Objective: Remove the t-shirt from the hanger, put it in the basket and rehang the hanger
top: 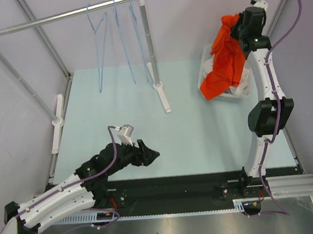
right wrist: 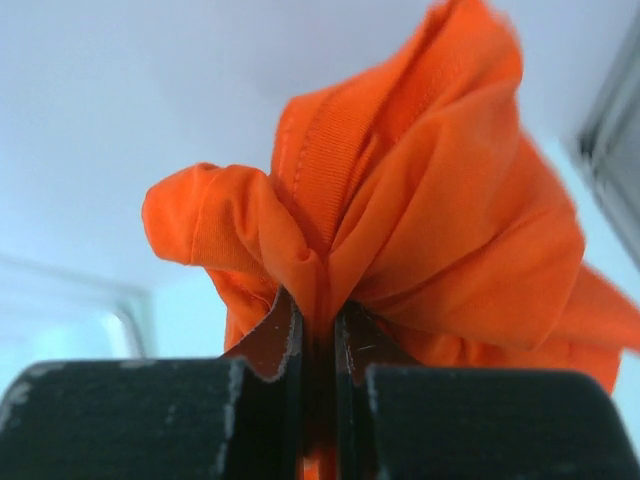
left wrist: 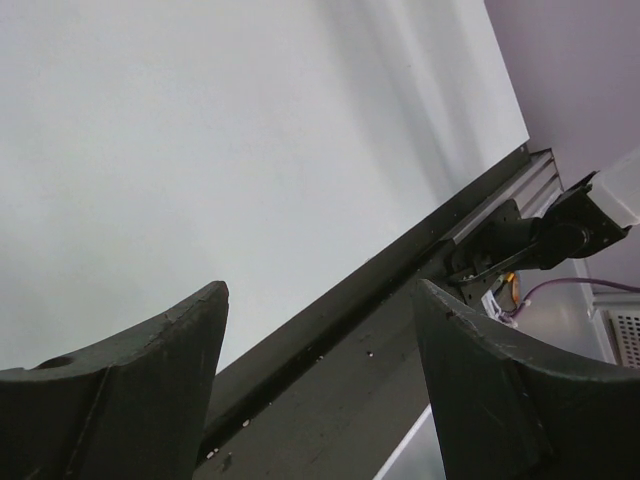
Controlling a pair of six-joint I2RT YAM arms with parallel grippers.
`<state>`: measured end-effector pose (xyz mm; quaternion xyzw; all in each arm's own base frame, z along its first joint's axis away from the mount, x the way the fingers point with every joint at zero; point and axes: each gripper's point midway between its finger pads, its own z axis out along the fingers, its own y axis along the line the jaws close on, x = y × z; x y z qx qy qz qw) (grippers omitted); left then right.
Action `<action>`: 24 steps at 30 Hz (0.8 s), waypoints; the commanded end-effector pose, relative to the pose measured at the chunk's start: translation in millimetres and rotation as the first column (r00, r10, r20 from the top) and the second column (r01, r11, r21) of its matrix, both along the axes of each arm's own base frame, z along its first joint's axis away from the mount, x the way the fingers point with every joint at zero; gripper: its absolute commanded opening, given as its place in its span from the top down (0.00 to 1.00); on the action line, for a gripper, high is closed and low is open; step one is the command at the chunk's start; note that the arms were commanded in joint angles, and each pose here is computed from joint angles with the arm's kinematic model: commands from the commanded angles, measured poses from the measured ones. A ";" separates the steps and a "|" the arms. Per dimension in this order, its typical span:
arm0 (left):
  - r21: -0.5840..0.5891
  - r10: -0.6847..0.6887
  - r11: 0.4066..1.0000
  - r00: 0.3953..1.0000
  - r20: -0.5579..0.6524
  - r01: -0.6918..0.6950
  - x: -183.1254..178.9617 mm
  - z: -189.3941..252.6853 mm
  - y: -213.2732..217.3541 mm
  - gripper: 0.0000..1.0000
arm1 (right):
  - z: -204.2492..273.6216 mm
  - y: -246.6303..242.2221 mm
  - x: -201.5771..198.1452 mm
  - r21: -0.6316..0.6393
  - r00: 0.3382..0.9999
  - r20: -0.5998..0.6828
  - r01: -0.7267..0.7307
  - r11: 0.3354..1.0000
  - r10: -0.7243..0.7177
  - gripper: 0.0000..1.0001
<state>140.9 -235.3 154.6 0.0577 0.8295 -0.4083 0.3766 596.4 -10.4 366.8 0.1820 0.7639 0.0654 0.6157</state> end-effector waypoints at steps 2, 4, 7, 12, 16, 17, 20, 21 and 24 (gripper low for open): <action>-0.053 -0.047 0.997 0.999 0.020 0.048 -4.0 14.7 -10.9 0.21 | -172.1 36.8 -29.3 -0.049 0.933 -0.360 -0.012 0.999 -0.006 1.00; -0.057 -0.051 0.997 0.999 0.008 0.051 -6.4 13.1 -10.3 0.21 | -216.6 45.8 -41.2 -0.022 0.898 -0.441 -0.008 1.000 -0.002 0.99; -0.081 -0.051 0.995 0.999 0.004 0.051 -9.4 18.7 -8.7 0.20 | -264.0 47.5 -58.7 -0.022 0.834 -0.552 0.009 1.000 -0.020 0.98; -0.128 -0.084 0.988 0.996 -0.014 0.082 -19.3 25.9 -9.5 0.20 | -217.7 37.4 -45.1 -0.078 0.842 -0.536 0.022 0.997 -0.061 0.78; -0.141 -0.088 0.987 0.996 -0.024 0.083 -21.0 27.2 -10.1 0.20 | -181.6 26.6 -42.2 -0.109 0.832 -0.549 0.024 0.994 -0.080 0.42; -0.142 -0.087 0.986 0.996 -0.025 0.083 -21.0 28.0 -10.0 0.20 | -172.9 23.8 -42.5 -0.116 0.832 -0.548 0.026 0.993 -0.086 0.30; -0.152 -0.100 0.984 0.995 -0.031 0.094 -24.1 33.0 -10.7 0.19 | -128.8 18.5 -50.6 -0.141 0.845 -0.522 0.047 0.989 -0.115 0.13; -0.159 -0.102 0.983 0.994 -0.031 0.096 -24.7 35.4 -10.6 0.19 | -115.8 16.6 -58.5 -0.152 0.846 -0.517 0.057 0.987 -0.128 0.08; -0.177 -0.109 0.979 0.994 -0.024 0.103 -27.0 41.3 -10.1 0.18 | -71.3 22.2 -74.8 -0.165 0.889 -0.440 0.062 0.984 -0.130 0.00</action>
